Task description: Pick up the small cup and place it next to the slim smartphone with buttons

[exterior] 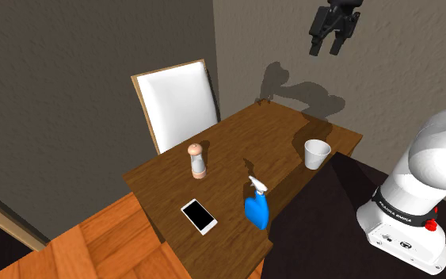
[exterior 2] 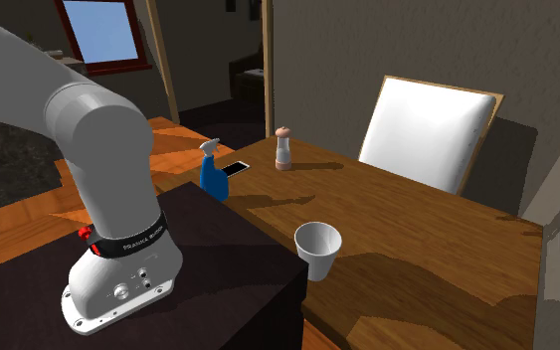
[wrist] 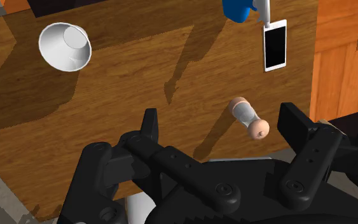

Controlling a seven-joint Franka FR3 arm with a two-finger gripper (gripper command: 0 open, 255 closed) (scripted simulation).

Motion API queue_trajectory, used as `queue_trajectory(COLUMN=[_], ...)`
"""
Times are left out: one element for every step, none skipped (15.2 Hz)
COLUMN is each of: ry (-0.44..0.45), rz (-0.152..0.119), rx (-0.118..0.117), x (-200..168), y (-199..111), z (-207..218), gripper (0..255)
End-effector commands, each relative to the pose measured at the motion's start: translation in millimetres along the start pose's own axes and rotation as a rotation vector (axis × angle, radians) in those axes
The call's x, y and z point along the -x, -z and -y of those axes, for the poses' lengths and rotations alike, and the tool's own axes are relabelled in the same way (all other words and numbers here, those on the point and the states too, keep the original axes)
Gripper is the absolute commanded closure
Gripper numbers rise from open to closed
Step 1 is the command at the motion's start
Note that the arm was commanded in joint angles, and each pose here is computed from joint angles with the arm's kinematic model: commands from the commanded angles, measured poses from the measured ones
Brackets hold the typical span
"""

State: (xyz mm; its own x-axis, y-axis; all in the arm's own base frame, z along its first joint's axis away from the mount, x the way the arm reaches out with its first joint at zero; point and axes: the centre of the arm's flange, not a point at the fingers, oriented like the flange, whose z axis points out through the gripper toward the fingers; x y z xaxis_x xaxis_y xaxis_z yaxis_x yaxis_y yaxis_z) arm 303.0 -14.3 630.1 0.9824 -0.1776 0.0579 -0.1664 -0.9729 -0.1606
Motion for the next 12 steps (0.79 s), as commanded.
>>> queue_trajectory(ry=[0.0, -0.001, -0.001, -0.002, -0.002, -0.003, -0.004, -0.004, -0.005, -0.005, -0.006, -0.007], rz=[0.0, 0.0, 0.001, 0.001, 0.001, 0.002, 0.002, 0.002, 0.003, 0.003, 0.003, 0.003], rx=[0.0, -0.001, -0.002, -0.004, -0.005, -0.006, -0.007, -0.008, -0.009, -0.011, -0.012, -0.013], x=[0, -1, -2, -2, -3, -4, -5, -5, -6, -7, -8, -8], y=[0, -10, -20, -30, -40, -49, -59, -69, -79, -89, -99, -109], z=[0, -9, -18, -27, -36, -44, -53, -62, -71, -80, -89, -97], gripper=[0, 0, 0, 0, 0, 0, 0, 0, 0, 0, 0, 0])
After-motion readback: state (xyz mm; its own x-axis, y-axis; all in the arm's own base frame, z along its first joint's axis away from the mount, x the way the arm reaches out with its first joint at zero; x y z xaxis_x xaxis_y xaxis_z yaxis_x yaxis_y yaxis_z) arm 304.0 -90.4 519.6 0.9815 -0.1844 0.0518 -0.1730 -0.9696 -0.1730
